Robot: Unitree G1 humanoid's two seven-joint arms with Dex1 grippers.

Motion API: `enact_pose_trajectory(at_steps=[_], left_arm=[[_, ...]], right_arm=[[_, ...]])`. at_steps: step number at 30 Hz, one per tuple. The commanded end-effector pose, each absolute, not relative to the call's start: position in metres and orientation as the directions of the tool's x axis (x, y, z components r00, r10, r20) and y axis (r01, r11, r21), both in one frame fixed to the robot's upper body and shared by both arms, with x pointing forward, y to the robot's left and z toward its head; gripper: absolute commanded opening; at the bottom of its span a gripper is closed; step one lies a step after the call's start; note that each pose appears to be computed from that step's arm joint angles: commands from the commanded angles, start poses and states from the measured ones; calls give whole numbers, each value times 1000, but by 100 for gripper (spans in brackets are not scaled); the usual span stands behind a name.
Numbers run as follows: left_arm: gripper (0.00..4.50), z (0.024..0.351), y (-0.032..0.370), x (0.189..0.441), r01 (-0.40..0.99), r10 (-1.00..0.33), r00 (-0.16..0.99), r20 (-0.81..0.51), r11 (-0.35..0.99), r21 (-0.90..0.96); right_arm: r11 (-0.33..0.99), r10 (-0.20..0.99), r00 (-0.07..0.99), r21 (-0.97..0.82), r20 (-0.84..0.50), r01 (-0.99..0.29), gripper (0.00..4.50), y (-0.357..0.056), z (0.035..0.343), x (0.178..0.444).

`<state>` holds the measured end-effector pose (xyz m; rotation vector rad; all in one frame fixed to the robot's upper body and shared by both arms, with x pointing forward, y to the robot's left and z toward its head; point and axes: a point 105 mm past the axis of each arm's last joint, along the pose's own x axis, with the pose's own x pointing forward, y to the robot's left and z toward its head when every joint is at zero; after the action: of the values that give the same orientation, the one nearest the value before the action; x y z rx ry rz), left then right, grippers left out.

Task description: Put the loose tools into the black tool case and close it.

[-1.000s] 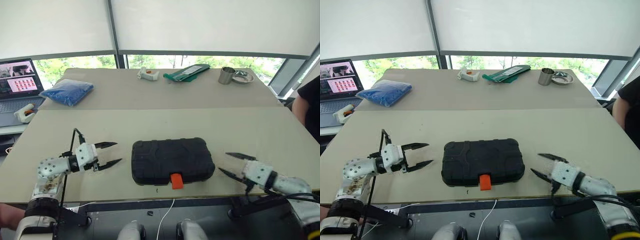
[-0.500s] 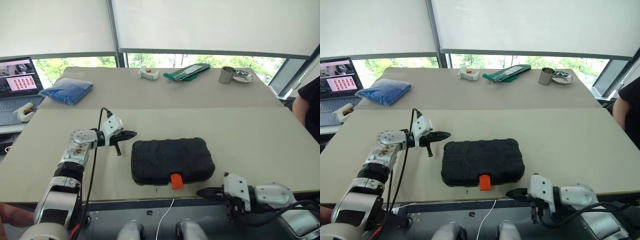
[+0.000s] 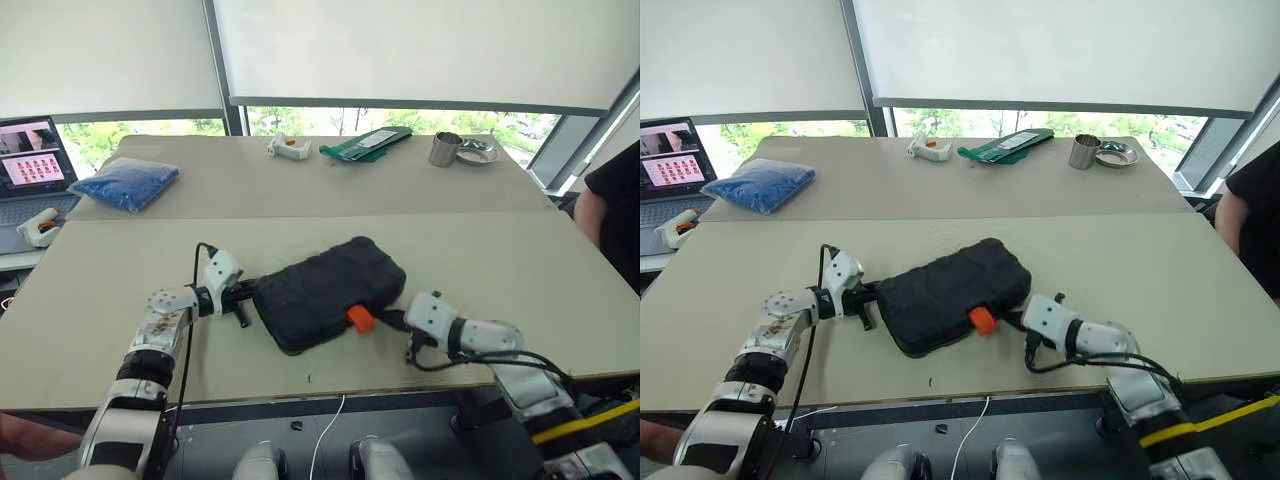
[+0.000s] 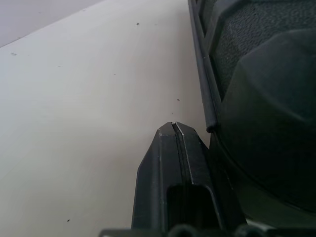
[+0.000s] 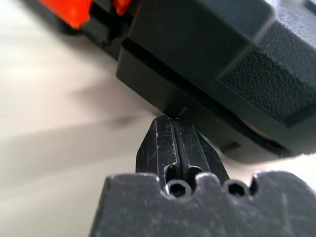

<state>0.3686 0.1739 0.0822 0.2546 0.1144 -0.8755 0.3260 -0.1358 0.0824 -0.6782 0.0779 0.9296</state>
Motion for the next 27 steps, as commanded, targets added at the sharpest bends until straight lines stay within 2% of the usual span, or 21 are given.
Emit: enact_pose_trajectory(at_steps=[1, 3, 5, 9, 11, 13, 16, 18, 21, 23, 27], left_arm=[[2, 111, 195, 376, 667, -663, 744, -79, 730, 151], [2, 135, 210, 373, 643, -647, 762, -19, 753, 141], [2, 152, 209, 365, 684, -691, 723, -1, 715, 145], [2, 175, 164, 349, 829, -838, 541, -67, 519, 209], [2, 183, 138, 341, 883, -893, 441, -89, 414, 221], [2, 171, 115, 338, 911, -904, 382, -191, 335, 240], [2, 141, 98, 333, 933, -890, 344, -298, 289, 215], [2, 123, 94, 332, 937, -870, 346, -352, 298, 184], [2, 89, 96, 335, 926, -807, 371, -459, 360, 114], [2, 71, 98, 335, 914, -785, 382, -488, 400, 72], [2, 65, 92, 331, 916, -797, 363, -483, 401, 27]], right_arm=[[443, 715, 649, -551, -258, -707, 0, -141, 108, 338], [475, 706, 662, -526, -250, -706, 0, -155, 108, 334], [503, 708, 667, -496, -233, -707, 0, -165, 109, 327], [587, 711, 692, -437, -125, -682, 0, -176, 116, 313], [625, 699, 704, -371, -126, -687, 0, -179, 115, 309], [624, 703, 699, -356, -131, -695, 0, -178, 116, 300], [635, 727, 682, -301, -77, -711, 0, -174, 129, 288], [625, 763, 647, -245, -11, -741, 0, -165, 144, 279], [594, 788, 615, -270, 6, -758, 0, -150, 154, 274], [574, 802, 597, -273, 2, -772, 0, -138, 153, 273], [540, 822, 568, -281, -25, -793, 0, -115, 141, 275]])
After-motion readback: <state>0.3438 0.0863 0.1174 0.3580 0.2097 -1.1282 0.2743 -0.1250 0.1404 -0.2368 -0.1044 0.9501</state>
